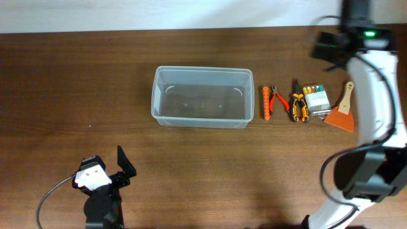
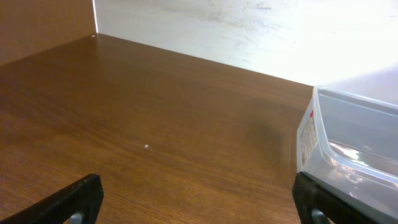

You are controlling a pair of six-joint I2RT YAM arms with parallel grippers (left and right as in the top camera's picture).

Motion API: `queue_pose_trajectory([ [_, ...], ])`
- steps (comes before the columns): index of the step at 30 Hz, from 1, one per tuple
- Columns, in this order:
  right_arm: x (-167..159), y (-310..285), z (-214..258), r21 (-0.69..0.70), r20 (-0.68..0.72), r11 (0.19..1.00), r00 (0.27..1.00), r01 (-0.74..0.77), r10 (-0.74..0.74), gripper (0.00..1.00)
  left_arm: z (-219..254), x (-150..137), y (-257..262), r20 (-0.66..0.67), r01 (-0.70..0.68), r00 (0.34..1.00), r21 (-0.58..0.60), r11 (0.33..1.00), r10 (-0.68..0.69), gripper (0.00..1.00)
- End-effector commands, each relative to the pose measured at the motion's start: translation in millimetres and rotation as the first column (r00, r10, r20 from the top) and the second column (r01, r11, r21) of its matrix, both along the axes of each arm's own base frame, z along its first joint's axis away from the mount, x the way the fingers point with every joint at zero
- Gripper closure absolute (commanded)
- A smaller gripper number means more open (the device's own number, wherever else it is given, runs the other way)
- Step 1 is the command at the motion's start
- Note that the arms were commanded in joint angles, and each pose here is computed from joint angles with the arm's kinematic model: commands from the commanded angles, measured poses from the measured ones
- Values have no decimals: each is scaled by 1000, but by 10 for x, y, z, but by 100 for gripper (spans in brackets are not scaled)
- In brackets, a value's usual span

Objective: Pack container
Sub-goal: 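Move right gripper to the wooden-handled scraper and grasp its handle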

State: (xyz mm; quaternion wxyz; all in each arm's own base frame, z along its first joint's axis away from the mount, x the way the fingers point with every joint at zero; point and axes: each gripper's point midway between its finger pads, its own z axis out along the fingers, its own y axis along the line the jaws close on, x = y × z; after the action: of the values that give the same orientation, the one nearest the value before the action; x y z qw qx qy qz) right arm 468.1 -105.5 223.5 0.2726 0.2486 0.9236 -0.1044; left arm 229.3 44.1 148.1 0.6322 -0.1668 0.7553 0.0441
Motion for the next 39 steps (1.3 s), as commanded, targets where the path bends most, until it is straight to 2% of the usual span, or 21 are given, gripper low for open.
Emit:
queue_pose_trajectory([
  [1,-142,-622,-485,70,-98,989,988,130,-122,0,-11,-1,-2,-3,2,1000,9,1000,-2,1],
  [5,-207,-800,-887,200,-167,971,981,130,-97,1,-11,-1,-2,-3,2,1000,9,1000,-2,1],
  [9,-288,-975,-1229,218,-238,959,963,183,-129,1,-11,-1,-2,-3,1,1000,9,1000,-1,1],
  [12,-389,-986,-1542,253,-320,946,940,201,-114,7,-11,-1,-2,-3,2,1000,9,1000,-2,1],
  [21,-469,-967,-2158,269,-436,941,897,207,-72,11,-11,-1,-2,-3,1,1000,9,1000,-1,1],
  [28,-446,-978,-2338,271,-446,938,892,216,-77,20,-11,-1,-2,-3,1,1000,9,1000,-1,1],
  [36,-490,-956,-2437,276,-469,935,880,223,-71,51,-11,-1,-2,-3,2,1000,9,1000,-2,1],
  [39,-517,-945,-2457,278,-478,934,876,226,-69,53,-11,-1,-2,-3,1,1000,9,1000,-1,1],
])
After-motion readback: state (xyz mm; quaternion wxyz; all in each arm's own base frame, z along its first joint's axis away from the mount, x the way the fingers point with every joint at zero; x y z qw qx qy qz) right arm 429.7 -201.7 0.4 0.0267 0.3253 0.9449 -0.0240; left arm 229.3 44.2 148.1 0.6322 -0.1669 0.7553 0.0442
